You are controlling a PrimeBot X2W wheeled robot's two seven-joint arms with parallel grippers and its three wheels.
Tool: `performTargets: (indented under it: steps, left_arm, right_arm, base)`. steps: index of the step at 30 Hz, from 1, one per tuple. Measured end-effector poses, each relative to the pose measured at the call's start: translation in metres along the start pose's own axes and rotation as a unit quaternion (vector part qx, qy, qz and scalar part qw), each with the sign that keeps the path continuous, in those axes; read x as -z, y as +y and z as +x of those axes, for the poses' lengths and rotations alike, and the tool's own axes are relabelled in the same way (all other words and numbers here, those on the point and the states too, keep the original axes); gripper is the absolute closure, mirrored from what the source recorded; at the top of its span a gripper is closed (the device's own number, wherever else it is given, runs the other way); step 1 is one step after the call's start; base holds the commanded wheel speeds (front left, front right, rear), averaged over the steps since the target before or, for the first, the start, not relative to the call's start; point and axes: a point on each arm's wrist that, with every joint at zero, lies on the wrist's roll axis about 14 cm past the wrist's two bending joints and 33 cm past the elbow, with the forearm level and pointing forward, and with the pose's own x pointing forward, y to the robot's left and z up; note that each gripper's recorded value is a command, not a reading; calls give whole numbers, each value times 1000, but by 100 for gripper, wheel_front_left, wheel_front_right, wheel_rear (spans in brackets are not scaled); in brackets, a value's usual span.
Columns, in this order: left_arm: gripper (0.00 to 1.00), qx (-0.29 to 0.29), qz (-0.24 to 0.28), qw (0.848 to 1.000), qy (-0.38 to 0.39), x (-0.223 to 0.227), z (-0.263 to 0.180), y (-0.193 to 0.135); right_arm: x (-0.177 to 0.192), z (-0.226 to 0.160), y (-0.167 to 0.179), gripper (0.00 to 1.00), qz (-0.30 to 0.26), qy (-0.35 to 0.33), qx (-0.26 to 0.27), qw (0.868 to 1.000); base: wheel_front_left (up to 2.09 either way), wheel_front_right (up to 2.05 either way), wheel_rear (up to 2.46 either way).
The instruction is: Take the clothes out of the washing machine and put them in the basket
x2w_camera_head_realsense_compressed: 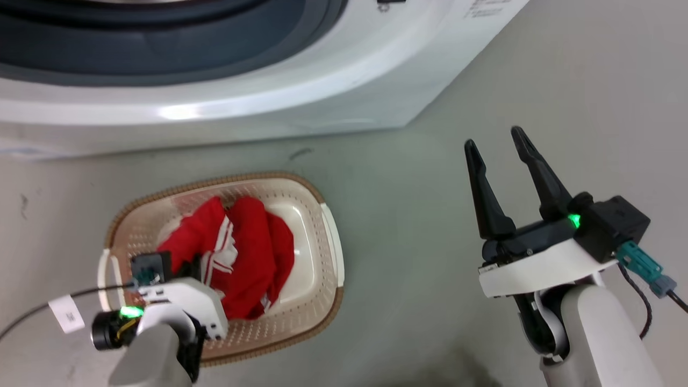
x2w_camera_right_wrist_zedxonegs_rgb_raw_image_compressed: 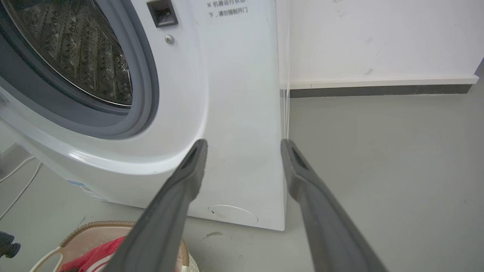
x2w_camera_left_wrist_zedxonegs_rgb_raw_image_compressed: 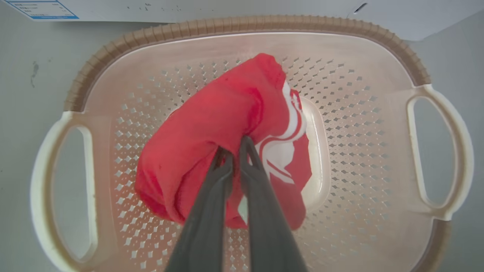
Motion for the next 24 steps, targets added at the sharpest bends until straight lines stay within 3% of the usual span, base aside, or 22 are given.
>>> performTargets:
  steps: [5,13,14,15,16,17,18,24]
  left_arm:
    - [100,-10,13,999,36,14,33,14]
    - [100,-45,-10,994,97,53,59,34]
    - [78,-47,-14,993,107,60,62,34]
    - [78,-47,-14,993,107,60,62,34]
    - [50,-48,-15,993,109,62,63,34]
    - [10,-48,-15,993,110,62,63,34]
    - [0,-48,-15,993,109,61,63,34]
    - [0,-49,-18,995,82,40,55,31]
  right_arm:
    - [33,15,-6,0,4,29,-1,1000]
    - [76,21,-19,0,4,70,11,997]
    - [83,21,-23,0,4,79,15,997]
    - [83,21,-23,0,4,79,15,997]
    - [85,20,-24,0,4,82,17,997]
    - [87,20,-25,0,3,83,18,996]
    - [87,20,-25,0,4,83,18,996]
    - [75,19,-19,0,3,71,12,997]
  base:
    - [0,0,0]
    - [0,0,0]
    - [0,0,0]
    - [0,0,0]
    - [0,0,0]
    - [0,0,0]
    - [0,0,0]
    - [0,0,0]
